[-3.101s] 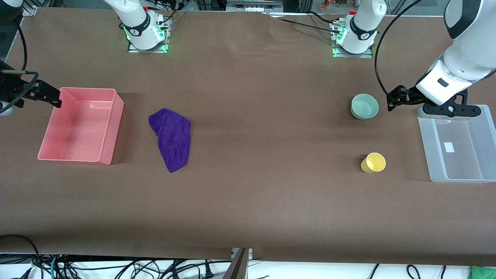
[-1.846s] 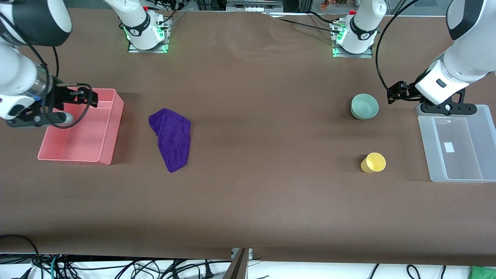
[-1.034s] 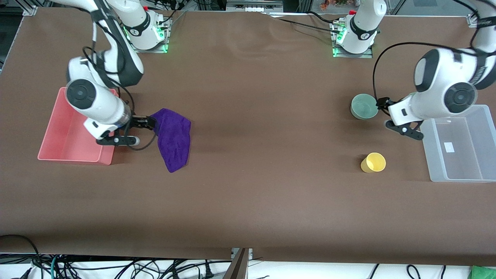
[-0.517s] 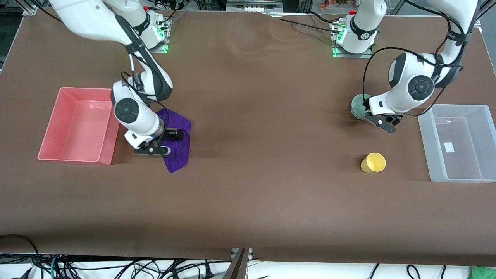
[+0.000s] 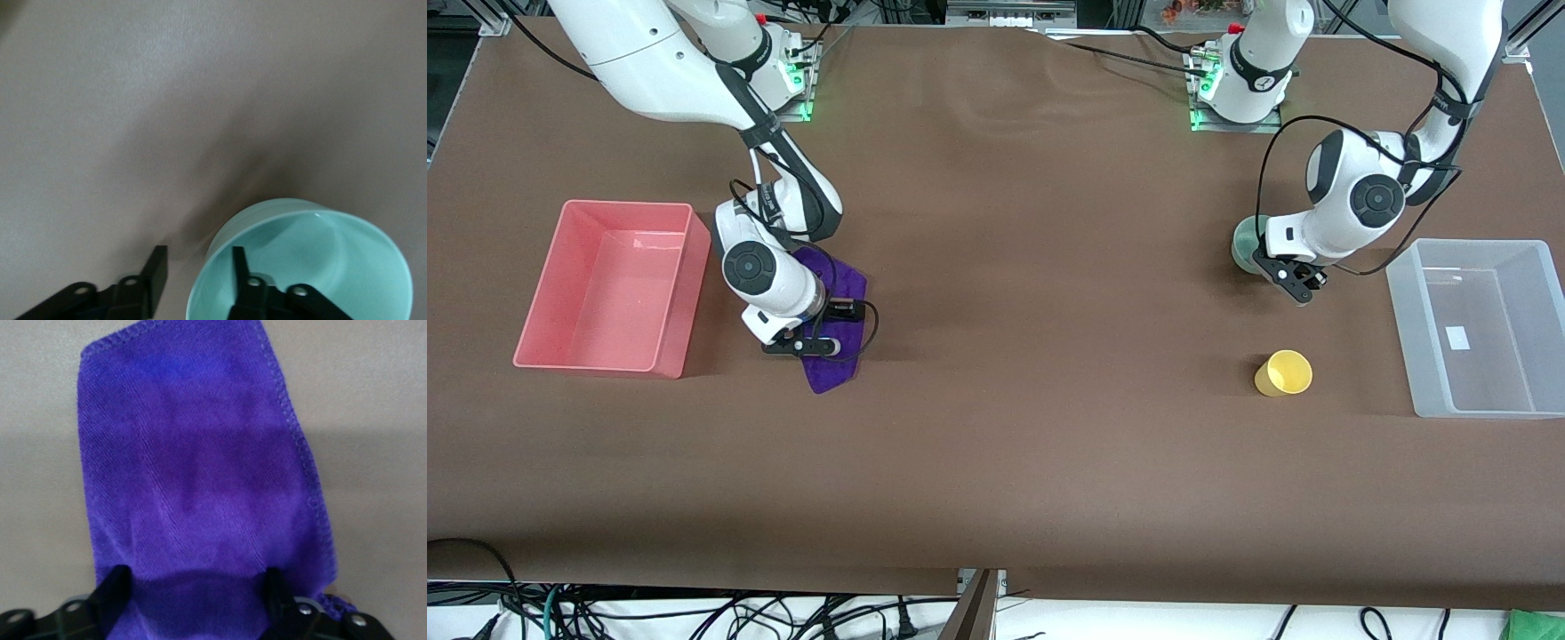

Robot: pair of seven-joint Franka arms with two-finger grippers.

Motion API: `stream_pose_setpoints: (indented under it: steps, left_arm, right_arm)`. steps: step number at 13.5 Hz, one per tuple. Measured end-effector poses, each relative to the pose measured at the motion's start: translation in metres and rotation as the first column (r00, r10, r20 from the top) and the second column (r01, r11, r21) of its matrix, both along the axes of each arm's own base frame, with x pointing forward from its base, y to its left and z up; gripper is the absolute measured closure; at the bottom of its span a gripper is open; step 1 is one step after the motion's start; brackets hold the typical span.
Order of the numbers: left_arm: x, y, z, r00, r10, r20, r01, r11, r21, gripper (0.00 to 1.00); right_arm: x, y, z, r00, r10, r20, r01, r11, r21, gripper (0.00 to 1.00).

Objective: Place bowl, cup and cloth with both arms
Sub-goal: 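Grasp the purple cloth with the right gripper while the left gripper grasps the bowl, then carry the cloth into the pink bin while the left gripper carries the bowl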

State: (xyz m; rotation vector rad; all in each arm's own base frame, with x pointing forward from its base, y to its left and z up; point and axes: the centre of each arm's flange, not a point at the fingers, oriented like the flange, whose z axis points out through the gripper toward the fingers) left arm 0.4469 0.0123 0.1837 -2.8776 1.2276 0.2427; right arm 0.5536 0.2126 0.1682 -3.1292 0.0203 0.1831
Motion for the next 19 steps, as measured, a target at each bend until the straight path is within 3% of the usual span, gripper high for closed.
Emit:
stream_pose_setpoints:
  steps: [3,6,10,13,16,19]
  left_arm:
    - [0.001,0.002,0.001,1.0,-0.008,0.003,0.008,1.0,-0.002,0.92]
    - [0.006,0.002,0.014,1.0,-0.019,0.022,0.019,1.0,0.002,0.96]
    - [0.038,0.014,0.077,0.998,0.01,-0.064,-0.007,0.999,0.047,0.96]
    - [0.081,0.044,0.153,0.994,0.038,-0.102,-0.031,0.997,0.071,0.96]
    - [0.115,0.127,0.196,0.996,0.002,-0.089,0.002,0.999,0.042,0.96]
    - [0.14,0.234,0.174,0.99,-0.082,-0.111,0.087,0.995,0.039,0.96]
  right_arm:
    - [0.001,0.002,0.004,1.0,0.001,0.007,-0.001,1.0,0.001,0.52]
    - [0.001,0.001,0.005,1.0,0.001,0.004,-0.001,1.0,-0.001,0.81]
    - [0.012,-0.027,0.018,0.999,0.044,-0.031,-0.045,0.998,-0.035,0.83]
    - [0.039,-0.08,0.081,0.988,0.111,-0.105,-0.118,0.991,-0.068,0.83]
    - [0.061,-0.149,0.163,0.961,0.191,-0.2,-0.209,0.975,-0.071,0.83]
    - [0.065,-0.235,0.207,0.925,0.257,-0.281,-0.277,0.96,-0.034,0.83]
